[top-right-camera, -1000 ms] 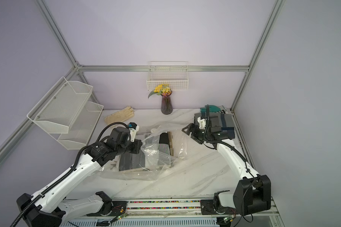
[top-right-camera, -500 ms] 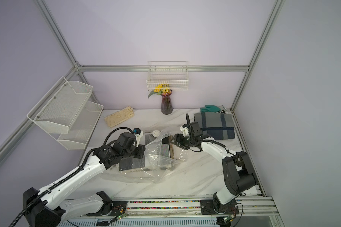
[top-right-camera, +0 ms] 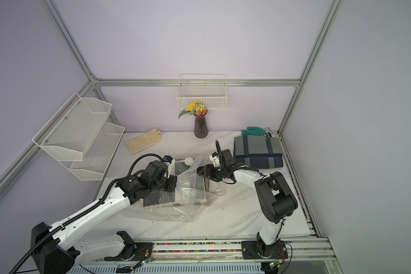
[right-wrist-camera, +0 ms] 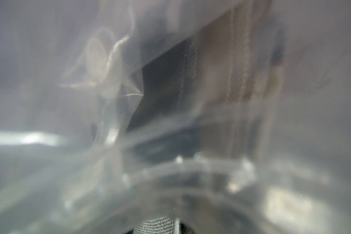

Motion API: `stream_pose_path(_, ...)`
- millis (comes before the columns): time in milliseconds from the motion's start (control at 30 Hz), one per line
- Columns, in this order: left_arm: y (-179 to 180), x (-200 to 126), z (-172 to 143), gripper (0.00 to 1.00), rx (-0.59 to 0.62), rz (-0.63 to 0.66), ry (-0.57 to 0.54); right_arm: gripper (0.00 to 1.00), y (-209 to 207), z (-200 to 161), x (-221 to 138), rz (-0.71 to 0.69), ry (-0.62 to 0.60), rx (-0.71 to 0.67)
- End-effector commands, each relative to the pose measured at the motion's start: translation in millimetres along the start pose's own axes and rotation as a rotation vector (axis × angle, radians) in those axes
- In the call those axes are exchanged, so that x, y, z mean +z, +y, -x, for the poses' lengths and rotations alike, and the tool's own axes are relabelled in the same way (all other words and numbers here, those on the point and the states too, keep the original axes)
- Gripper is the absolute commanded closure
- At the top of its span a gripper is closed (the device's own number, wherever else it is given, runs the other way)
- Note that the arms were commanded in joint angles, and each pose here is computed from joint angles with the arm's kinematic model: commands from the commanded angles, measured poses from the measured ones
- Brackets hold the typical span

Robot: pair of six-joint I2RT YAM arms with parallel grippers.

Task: Take the scarf out of the vacuum bag
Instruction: Take out the scarf from the vacuum bag.

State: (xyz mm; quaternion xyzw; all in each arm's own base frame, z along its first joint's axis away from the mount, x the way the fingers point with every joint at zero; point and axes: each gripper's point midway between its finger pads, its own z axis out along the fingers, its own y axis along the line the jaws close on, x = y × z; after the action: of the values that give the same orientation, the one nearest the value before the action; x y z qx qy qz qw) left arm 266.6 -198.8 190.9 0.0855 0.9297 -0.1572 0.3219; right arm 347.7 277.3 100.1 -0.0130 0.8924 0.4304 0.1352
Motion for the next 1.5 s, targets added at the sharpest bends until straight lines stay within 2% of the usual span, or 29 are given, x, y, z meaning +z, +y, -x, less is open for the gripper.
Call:
stream_pose_path(0,-2.1,-2.3,6.8,1.00,-0.014,0.004,-0.025,0.40,19.7,10.1,-5.2,0.019,-0.056,-0.069)
stream_pose_path(267,1.0,4.3,-4.6,1.00,-0.014,0.010,-0.005,0.41,-3.6,4.5,-22.0,-0.214,-0.121,-0.084)
stream_pose_path(533,1.6,4.9,-3.2,1.00,-0.005,0.017,-0.012,0.41,7.1,4.4,-22.0,-0.178,-0.139,-0.098)
stream_pose_path(933,3.2,4.3,-3.9,1.00,-0.004,0.021,-0.017,0.44,7.1,-2.8,1.3,-0.140,-0.072,-0.087)
stream_pose_path(1133,3.7,4.1,-4.4,1.00,-0.003,0.022,-0.018,0.50,12.8,-7.4,11.7,-0.094,-0.042,-0.093)
stream_pose_path(1333,5.4,4.5,-6.1,1.00,-0.004,0.027,-0.016,0.60,43.7,-9.0,2.8,-0.038,-0.044,-0.162)
stream_pose_path(1467,5.3,4.2,-5.0,1.00,-0.004,0.028,-0.019,0.61,69.7,-8.3,-12.2,-0.002,-0.067,-0.210)
